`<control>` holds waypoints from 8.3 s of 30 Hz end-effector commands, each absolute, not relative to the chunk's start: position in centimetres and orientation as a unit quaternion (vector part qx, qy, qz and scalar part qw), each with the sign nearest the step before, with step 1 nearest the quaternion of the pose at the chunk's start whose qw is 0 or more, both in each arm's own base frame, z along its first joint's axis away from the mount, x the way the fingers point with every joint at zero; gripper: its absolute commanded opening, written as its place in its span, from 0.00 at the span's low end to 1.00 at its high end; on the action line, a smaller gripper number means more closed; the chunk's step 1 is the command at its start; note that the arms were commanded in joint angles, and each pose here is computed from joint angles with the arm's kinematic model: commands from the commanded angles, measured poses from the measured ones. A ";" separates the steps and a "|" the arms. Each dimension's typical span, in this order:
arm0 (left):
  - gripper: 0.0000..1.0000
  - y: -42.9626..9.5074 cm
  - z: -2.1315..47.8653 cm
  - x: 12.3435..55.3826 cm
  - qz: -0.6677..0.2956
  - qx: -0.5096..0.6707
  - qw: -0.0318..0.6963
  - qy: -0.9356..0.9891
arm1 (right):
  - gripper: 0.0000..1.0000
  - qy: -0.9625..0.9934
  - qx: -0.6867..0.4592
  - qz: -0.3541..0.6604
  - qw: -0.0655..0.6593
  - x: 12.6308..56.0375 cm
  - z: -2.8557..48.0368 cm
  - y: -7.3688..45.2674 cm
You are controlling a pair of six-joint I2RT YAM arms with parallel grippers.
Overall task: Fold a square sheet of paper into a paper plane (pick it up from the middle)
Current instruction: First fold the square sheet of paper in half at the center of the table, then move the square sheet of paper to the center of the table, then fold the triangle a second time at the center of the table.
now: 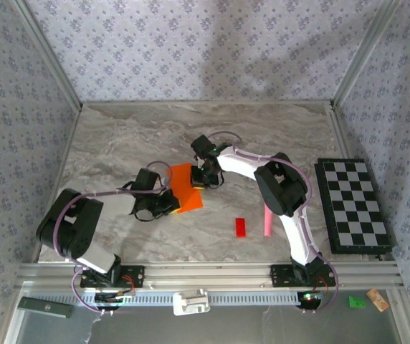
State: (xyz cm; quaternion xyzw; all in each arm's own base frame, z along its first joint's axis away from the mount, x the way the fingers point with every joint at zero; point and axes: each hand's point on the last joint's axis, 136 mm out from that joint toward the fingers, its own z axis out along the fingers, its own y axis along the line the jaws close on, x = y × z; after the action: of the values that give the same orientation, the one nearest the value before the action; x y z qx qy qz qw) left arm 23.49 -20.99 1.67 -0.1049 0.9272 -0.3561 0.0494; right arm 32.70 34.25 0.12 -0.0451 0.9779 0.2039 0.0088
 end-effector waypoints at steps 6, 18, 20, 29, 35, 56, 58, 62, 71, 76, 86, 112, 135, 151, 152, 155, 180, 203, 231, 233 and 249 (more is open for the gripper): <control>0.05 -20.8 5.9 23.9 -0.374 -0.090 0.067 0.921 | 0.04 0.993 -0.008 -0.059 -0.107 26.2 -11.0 22.4; 0.04 -21.2 0.9 22.8 -0.313 -0.089 0.019 0.945 | 0.04 0.992 -0.005 -0.059 -0.110 26.0 -11.0 22.3; 0.04 -20.1 -0.1 21.2 -0.291 -0.087 0.004 0.953 | 0.04 0.992 -0.004 -0.060 -0.111 26.0 -11.1 22.2; 0.03 -16.8 1.7 19.1 -0.257 -0.091 0.012 0.962 | 0.04 0.993 -0.001 -0.055 -0.107 26.0 -10.4 22.3; 0.08 -17.6 7.4 25.1 -0.315 -0.120 0.106 0.936 | 0.03 0.996 0.021 -0.042 -0.082 26.9 -7.9 22.3; 0.23 -26.2 8.2 35.0 -0.411 -0.111 0.103 0.899 | 0.15 0.968 -0.059 0.230 0.087 36.2 4.3 29.0; 0.22 -26.4 7.5 35.2 -0.408 -0.117 0.096 0.900 | 0.19 0.965 -0.051 0.236 0.101 36.5 5.3 28.5; 0.19 -26.7 6.6 35.7 -0.403 -0.124 0.091 0.902 | 0.28 0.960 -0.004 0.253 0.119 36.5 6.3 26.6; 0.17 -28.0 6.2 36.4 -0.416 -0.125 0.089 0.896 | 0.35 0.958 0.042 0.274 0.078 33.4 4.1 24.5; 0.17 -27.8 5.1 36.4 -0.400 -0.132 0.085 0.903 | 0.35 0.954 0.039 0.293 0.055 32.6 3.2 25.2; 0.15 -26.7 1.4 35.3 -0.341 -0.144 0.056 0.927 | 0.39 0.954 0.028 0.297 0.032 31.6 2.4 25.6; 0.14 -26.0 -0.7 34.3 -0.313 -0.159 0.032 0.936 | 0.30 0.933 0.030 0.358 -0.013 28.0 4.2 26.6; 0.15 -27.0 0.7 35.1 -0.337 -0.127 0.045 0.932 | 0.09 0.931 0.056 0.360 0.013 29.6 4.4 26.1; 0.21 -26.4 4.2 38.8 -0.371 -0.124 0.100 0.915 | 0.00 0.947 0.048 0.317 0.012 29.4 3.9 25.7; 0.20 -26.5 4.0 38.8 -0.369 -0.124 0.097 0.916 | 0.00 0.948 0.046 0.316 0.013 29.4 4.0 25.7; 0.17 -26.4 3.2 38.8 -0.360 -0.126 0.089 0.920 | 0.00 0.948 0.041 0.316 0.016 29.5 4.2 26.0; 0.11 -25.8 -0.5 36.6 -0.316 -0.123 0.039 0.940 | 0.00 0.942 -0.010 0.332 0.053 32.6 5.5 32.1; 0.10 -25.9 -1.1 36.3 -0.313 -0.128 0.030 0.941 | 0.00 0.948 0.029 0.310 0.060 33.8 3.4 32.5; 0.10 -26.1 -1.4 36.0 -0.312 -0.127 0.026 0.941 | 0.00 0.950 0.022 0.308 0.052 33.5 2.4 32.8; 0.10 -26.1 -1.3 36.0 -0.313 -0.126 0.027 0.941 | 0.00 0.949 0.023 0.310 0.050 33.5 2.4 32.8; 0.10 -26.3 -1.5 35.9 -0.313 -0.125 0.024 0.941 | 0.00 0.949 0.016 0.313 0.043 33.4 2.2 33.0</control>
State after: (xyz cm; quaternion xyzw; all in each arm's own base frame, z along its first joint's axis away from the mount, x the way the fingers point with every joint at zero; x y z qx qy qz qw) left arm 38.30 -26.77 2.06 -0.1165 0.9257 -0.3527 0.0708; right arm 33.36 32.69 2.46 0.0189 0.9478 0.3144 0.0492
